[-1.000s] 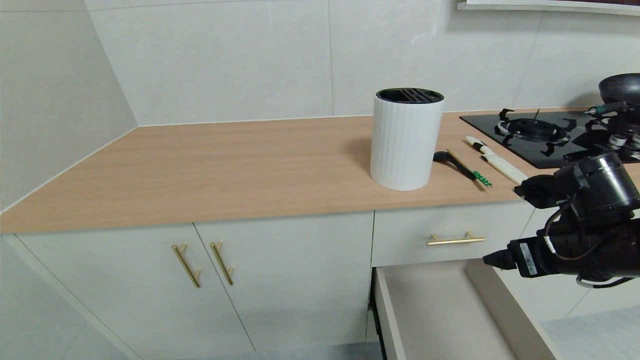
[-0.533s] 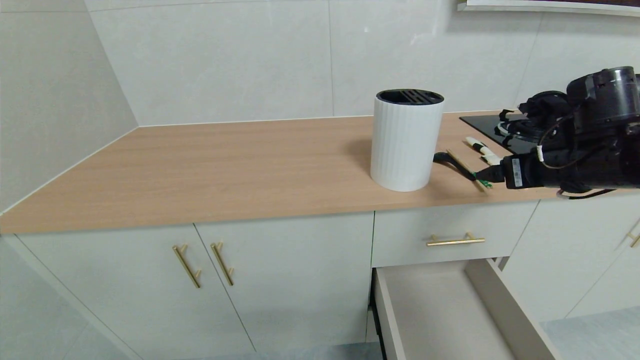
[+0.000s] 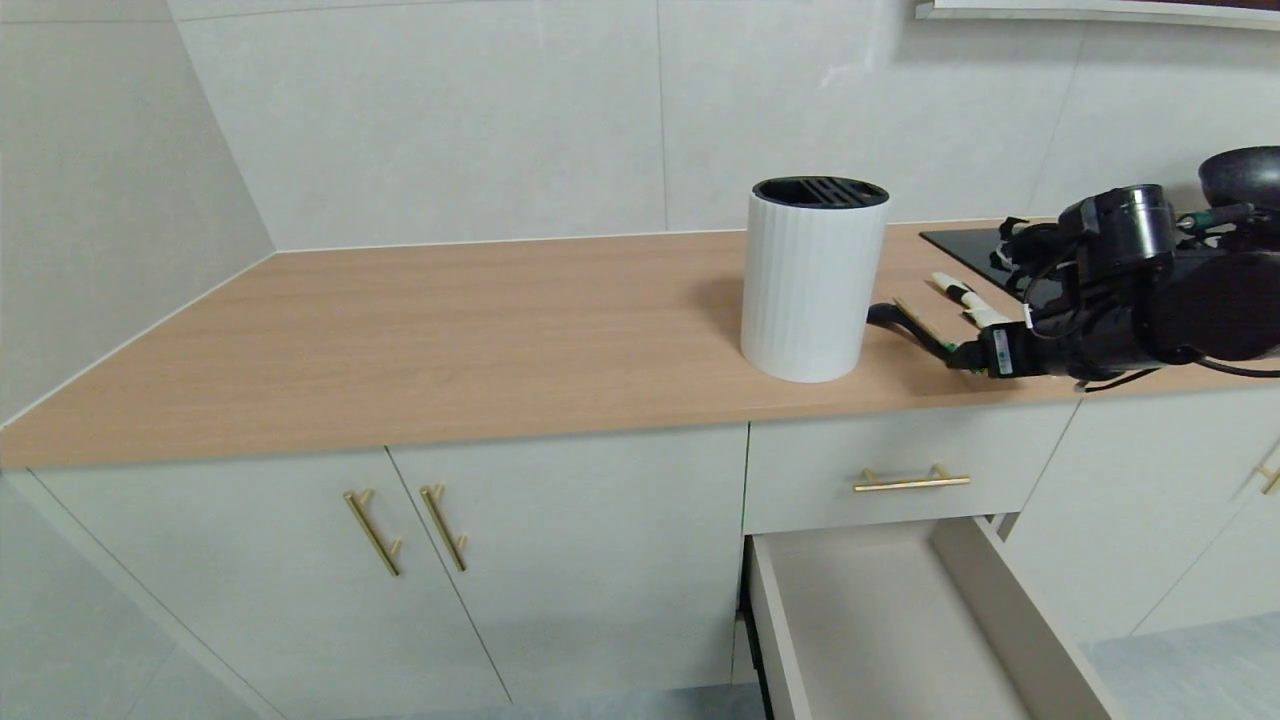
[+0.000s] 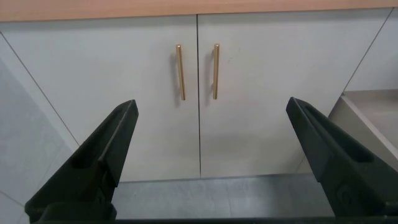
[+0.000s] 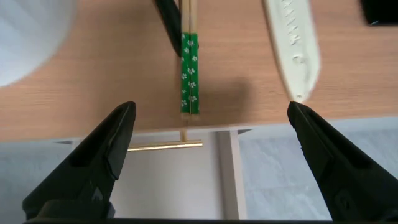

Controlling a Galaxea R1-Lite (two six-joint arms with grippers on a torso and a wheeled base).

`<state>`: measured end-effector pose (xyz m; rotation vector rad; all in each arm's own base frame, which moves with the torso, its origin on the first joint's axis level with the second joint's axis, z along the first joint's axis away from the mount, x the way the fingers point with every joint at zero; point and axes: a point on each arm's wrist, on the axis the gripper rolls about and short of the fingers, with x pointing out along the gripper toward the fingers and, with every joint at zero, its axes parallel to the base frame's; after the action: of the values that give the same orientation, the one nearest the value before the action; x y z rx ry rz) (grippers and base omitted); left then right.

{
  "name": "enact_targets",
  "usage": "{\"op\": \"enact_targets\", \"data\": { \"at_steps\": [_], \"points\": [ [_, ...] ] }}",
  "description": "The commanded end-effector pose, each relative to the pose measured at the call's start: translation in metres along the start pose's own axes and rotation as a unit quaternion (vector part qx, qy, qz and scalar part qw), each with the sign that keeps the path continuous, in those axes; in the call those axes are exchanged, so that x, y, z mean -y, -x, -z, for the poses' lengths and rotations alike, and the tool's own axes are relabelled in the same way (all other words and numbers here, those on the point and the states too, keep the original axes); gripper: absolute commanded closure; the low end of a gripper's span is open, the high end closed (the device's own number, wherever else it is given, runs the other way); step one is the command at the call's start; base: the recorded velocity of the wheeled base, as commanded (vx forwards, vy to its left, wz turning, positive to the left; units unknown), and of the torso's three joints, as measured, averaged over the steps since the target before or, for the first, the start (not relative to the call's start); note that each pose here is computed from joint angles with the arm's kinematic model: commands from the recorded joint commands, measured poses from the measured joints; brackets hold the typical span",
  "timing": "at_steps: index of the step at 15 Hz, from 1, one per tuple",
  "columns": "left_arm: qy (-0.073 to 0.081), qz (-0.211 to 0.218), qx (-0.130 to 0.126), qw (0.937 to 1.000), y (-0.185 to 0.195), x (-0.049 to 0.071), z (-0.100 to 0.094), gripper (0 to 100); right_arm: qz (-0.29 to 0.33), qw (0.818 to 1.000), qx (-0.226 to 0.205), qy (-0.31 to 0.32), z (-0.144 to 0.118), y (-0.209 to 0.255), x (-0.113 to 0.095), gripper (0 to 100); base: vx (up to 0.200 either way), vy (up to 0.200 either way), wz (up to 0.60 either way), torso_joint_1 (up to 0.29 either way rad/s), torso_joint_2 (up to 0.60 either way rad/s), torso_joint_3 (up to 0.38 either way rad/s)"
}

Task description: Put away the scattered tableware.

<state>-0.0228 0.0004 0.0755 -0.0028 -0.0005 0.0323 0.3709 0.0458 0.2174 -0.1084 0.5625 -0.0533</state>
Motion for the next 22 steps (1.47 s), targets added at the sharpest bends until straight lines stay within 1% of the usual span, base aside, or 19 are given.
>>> {"op": "enact_targets", "data": {
  "at_steps": [1, 3, 8, 9, 13, 16, 20, 22],
  "points": [
    [0.000, 0.000, 0.000, 1.0000, 0.000, 0.000, 0.000, 0, -0.002, 1.000, -0.009, 0.004, 0.007, -0.020, -0.008, 0, 0.000, 0.000, 0.00, 0.000, 0.00, 0.000],
    [0.000, 0.000, 0.000, 1.0000, 0.000, 0.000, 0.000, 0, -0.001, 1.000, 0.000, 0.002, 0.008, -0.029, -0.010, 0, 0.000, 0.000, 0.00, 0.000, 0.00, 0.000],
    [0.000, 0.000, 0.000, 1.0000, 0.000, 0.000, 0.000, 0, -0.003, 1.000, 0.000, 0.001, 0.008, -0.034, -0.012, 0, 0.000, 0.000, 0.00, 0.000, 0.00, 0.000],
    [0.000, -0.001, 0.000, 1.0000, 0.000, 0.000, 0.000, 0, -0.003, 1.000, 0.002, 0.001, 0.007, -0.033, -0.012, 100, 0.000, 0.000, 0.00, 0.000, 0.00, 0.000],
    [0.000, 0.000, 0.000, 1.0000, 0.000, 0.000, 0.000, 0, -0.004, 1.000, 0.001, 0.000, 0.008, -0.035, -0.012, 100, 0.000, 0.000, 0.00, 0.000, 0.00, 0.000],
    [0.000, 0.000, 0.001, 1.0000, 0.000, 0.000, 0.000, 0, -0.003, 1.000, 0.011, -0.005, 0.003, -0.027, -0.010, 100, 0.000, 0.000, 0.00, 0.000, 0.00, 0.000],
    [0.000, 0.000, 0.000, 1.0000, 0.000, 0.000, 0.000, 0, -0.009, 0.998, 0.053, -0.042, -0.014, 0.016, -0.001, 100, 0.000, 0.000, 0.00, 0.000, 0.00, 0.000],
    [0.000, 0.000, 0.000, 1.0000, 0.000, 0.000, 0.000, 0, -0.026, 0.996, 0.068, -0.052, -0.008, 0.057, 0.007, 100, 0.000, 0.000, 0.00, 0.000, 0.00, 0.000]
  ]
}}
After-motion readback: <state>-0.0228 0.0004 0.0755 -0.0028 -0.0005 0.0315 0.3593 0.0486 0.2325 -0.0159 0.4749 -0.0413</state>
